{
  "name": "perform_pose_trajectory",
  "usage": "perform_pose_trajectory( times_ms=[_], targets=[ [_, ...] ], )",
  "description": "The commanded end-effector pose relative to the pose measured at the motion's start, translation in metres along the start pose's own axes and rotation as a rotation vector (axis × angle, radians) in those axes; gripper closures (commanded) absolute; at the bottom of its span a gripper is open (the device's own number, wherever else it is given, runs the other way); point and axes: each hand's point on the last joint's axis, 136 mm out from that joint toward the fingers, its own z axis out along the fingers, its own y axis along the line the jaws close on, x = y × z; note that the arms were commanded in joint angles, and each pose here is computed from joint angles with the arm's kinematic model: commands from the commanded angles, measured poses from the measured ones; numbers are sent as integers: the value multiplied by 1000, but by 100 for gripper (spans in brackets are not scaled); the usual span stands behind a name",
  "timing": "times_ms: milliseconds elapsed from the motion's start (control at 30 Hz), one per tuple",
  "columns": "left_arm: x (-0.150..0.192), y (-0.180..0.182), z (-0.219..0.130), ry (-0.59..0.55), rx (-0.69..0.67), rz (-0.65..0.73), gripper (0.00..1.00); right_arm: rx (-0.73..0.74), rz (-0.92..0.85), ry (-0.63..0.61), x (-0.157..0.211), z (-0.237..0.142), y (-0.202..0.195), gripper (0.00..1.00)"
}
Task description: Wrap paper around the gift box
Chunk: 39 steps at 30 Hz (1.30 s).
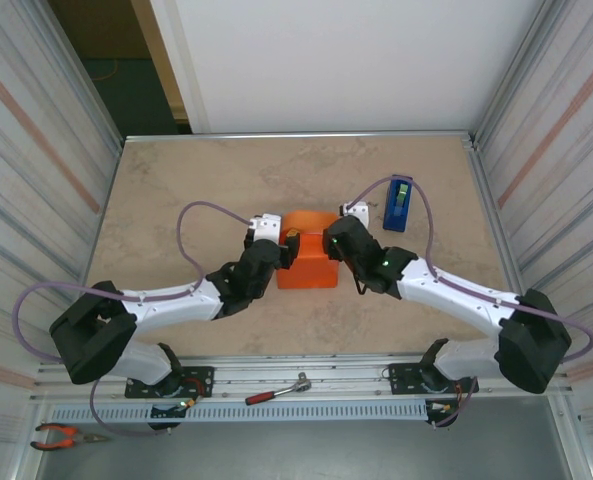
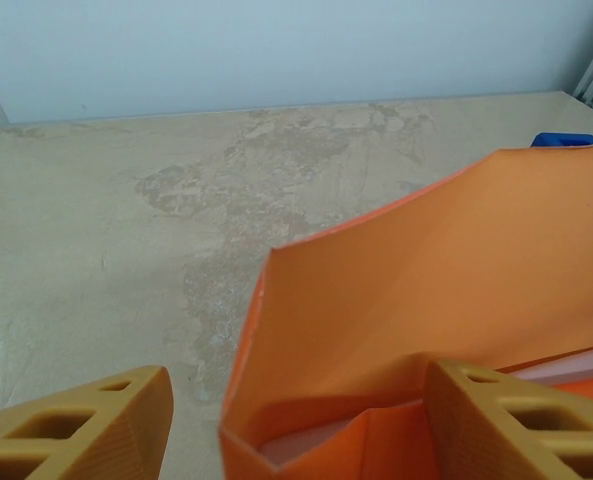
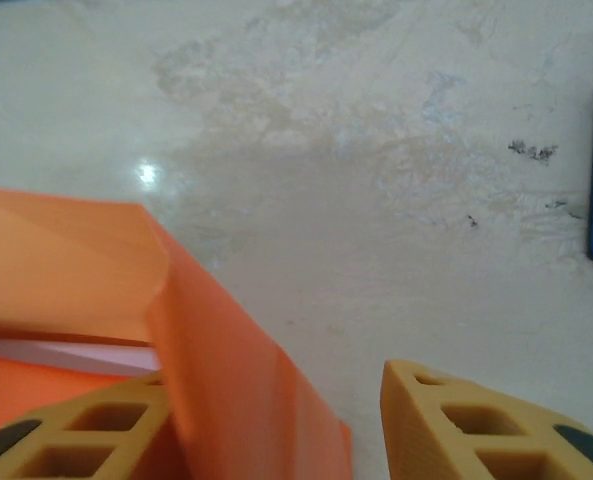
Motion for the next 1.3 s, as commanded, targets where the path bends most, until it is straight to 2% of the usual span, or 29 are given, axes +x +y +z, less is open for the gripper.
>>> perform_pose_trajectory(
  times_ms=[0,100,167,233,267,333,367,400,433,500,533,567,600,633,700,733,767,800,833,867,933,967,1000,1067,1100,1133,1200,1233,1267],
  targets=[
    [23,8,2,65,-57,57,34,26,-24,-30,-2,6,0,75],
    [24,7,1,66,-55,59,34,17,-30,-24,0,7,2,88],
    [25,6,1,67,-54,60,34,14,-28,-24,0,7,3,100],
    [24,7,1,66,-58,62,35,11,-32,-20,1,8,4,100],
    [24,8,1,66,-60,62,35,11,-36,-20,1,8,5,96],
    [25,8,0,67,-61,63,35,11,-31,-23,-1,7,5,47],
    [25,8,0,67,-61,65,35,11,-30,-26,-4,6,6,46],
    [24,8,0,66,-61,63,35,4,-34,-28,-6,5,7,89],
    [25,8,0,67,-62,63,35,2,-30,-34,-9,3,8,100],
    [24,9,0,65,-65,63,36,-12,-25,-40,-16,1,11,100],
    [24,9,0,65,-67,64,36,-13,-20,-42,-19,1,11,80],
    [24,9,0,64,-65,64,36,-10,-16,-44,-23,0,10,47],
    [24,8,0,65,-64,64,36,-16,-11,-42,-26,0,11,59],
    [25,9,0,66,-67,65,36,-36,-15,-34,-27,1,14,100],
    [24,9,0,64,-66,64,37,-46,-1,-30,-32,1,13,100],
    [24,9,-1,65,-67,65,37,-48,4,-30,-33,1,12,95],
    [24,9,0,64,-67,64,37,-51,12,-27,-35,2,12,61],
    [24,9,0,64,-68,63,37,-52,20,-21,-35,4,10,48],
    [23,9,0,63,-67,63,37,-63,23,-10,-33,5,11,70],
    [23,9,0,65,-69,65,38,-65,26,-1,-32,6,11,100],
    [23,9,-1,65,-68,68,38,-78,31,6,-30,8,12,98],
    [23,9,-1,63,-69,66,38,-91,34,9,-29,8,13,68],
    [22,8,-1,63,-69,68,38,-94,35,17,-27,9,14,53],
    [21,9,-1,62,-72,68,38,-107,24,41,-23,11,18,100],
    [21,9,-1,61,-73,69,39,-109,27,43,-24,12,18,100],
    [21,10,-1,62,-76,70,39,-121,25,43,-23,12,21,98],
    [21,11,-1,62,-83,73,39,-121,34,39,-25,12,21,47],
    [20,11,-2,62,-83,74,40,-123,36,37,-27,10,21,40],
    [20,11,-2,62,-85,74,40,-125,38,31,-30,8,21,38]
  ],
)
